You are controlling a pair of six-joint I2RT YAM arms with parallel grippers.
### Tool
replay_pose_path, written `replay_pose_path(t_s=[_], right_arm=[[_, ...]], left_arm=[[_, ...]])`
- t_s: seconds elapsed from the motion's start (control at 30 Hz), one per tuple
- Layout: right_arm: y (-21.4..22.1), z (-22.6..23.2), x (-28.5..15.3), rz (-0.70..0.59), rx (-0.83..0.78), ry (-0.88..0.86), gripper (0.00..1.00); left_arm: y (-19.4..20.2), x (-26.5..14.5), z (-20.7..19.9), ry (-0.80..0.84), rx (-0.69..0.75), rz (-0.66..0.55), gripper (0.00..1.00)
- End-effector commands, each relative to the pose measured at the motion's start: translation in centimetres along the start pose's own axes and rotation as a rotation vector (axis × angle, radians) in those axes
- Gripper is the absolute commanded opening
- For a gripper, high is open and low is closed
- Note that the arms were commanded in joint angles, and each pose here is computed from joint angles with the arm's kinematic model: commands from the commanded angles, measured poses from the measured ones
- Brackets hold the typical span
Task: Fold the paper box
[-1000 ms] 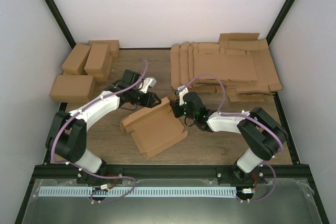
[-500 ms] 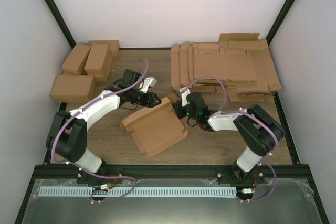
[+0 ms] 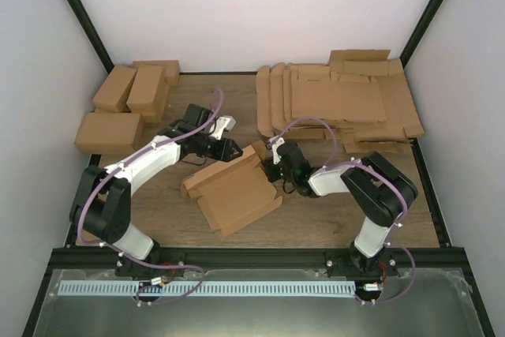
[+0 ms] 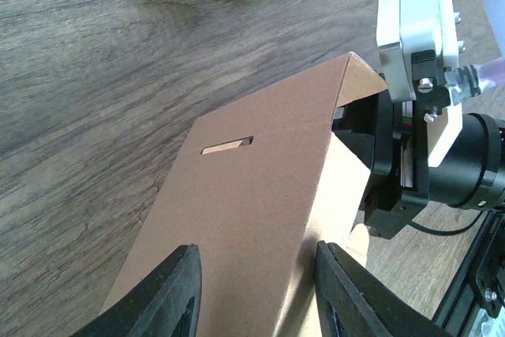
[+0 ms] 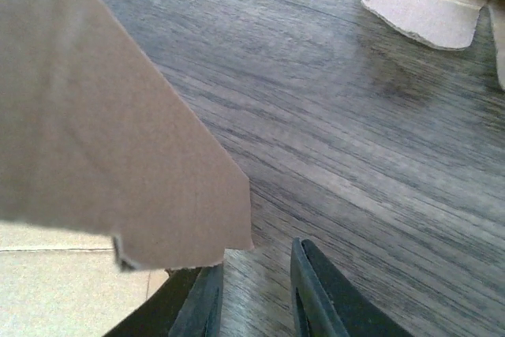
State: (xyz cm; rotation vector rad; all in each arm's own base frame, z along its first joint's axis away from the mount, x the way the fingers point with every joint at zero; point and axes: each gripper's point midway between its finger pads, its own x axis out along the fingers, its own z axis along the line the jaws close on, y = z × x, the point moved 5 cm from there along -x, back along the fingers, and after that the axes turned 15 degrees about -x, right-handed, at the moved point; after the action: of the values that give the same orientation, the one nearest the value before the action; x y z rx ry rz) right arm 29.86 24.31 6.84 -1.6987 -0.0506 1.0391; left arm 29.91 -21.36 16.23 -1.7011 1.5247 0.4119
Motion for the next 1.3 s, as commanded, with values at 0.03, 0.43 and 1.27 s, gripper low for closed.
replay_pose_path(t_s=[0.03,0.43,1.27], right_arm=[[-1.0,-0.7,0.4,-0.012,0.004,0.044,0.23],[-1.0,-0.5,1.6,-0.02,0.035,0.03,0.33],[-3.1,2.0,0.0,-0.174,-0.032,-0.155,0.11]], left_arm=[[1.8,1.5,3.0,-0.133,-0.036,0.077,0.41],[1.9,1.6,3.0,-0.123,-0.042,0.081,0.4],[2.1,1.7,3.1,-0.121,-0.048,0.082,0.41]])
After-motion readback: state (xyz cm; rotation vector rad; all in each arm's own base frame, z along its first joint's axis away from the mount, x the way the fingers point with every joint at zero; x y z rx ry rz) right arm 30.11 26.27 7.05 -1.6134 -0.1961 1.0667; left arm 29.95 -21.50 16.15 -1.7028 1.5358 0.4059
